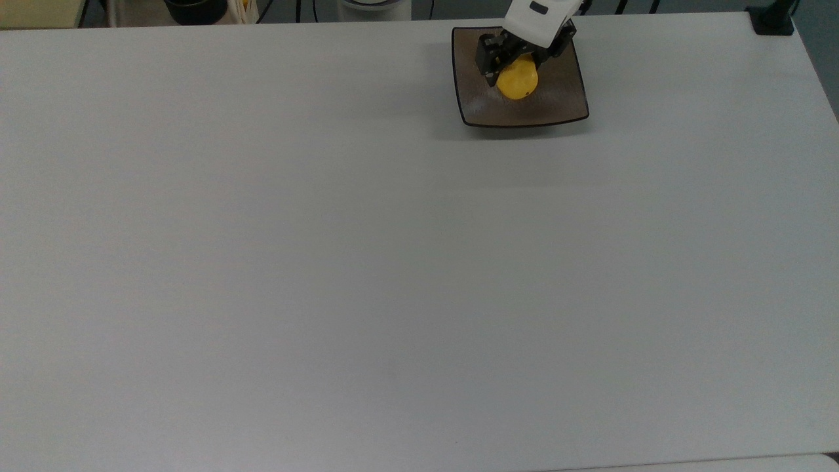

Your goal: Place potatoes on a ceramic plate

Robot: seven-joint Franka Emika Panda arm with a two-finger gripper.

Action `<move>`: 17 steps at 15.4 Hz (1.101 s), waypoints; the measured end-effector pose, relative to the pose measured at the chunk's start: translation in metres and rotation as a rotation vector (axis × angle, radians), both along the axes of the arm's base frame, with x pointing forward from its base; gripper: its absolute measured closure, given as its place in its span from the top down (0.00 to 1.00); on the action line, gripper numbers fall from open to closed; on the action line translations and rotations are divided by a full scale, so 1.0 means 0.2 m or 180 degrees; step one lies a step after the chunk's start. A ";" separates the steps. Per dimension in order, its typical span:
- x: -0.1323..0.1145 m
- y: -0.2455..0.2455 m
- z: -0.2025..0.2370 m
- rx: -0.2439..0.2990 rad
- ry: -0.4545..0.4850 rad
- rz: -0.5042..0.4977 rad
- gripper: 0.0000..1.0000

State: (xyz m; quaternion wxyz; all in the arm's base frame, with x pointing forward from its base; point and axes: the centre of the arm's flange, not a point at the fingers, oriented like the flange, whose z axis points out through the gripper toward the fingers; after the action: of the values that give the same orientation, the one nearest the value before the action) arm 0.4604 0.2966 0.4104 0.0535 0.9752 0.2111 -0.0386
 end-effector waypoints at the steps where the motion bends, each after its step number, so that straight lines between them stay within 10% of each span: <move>1: 0.00 0.00 -0.01 -0.0004 0.0007 0.0001 0.72; 10: -0.01 0.00 -0.01 -0.0008 0.0013 0.0005 1.00; 17: 0.00 -0.02 0.06 -0.0007 -0.0015 -0.0021 1.00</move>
State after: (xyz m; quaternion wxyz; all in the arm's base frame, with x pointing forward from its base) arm 0.4611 0.2928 0.4221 0.0549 0.9760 0.2076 -0.0367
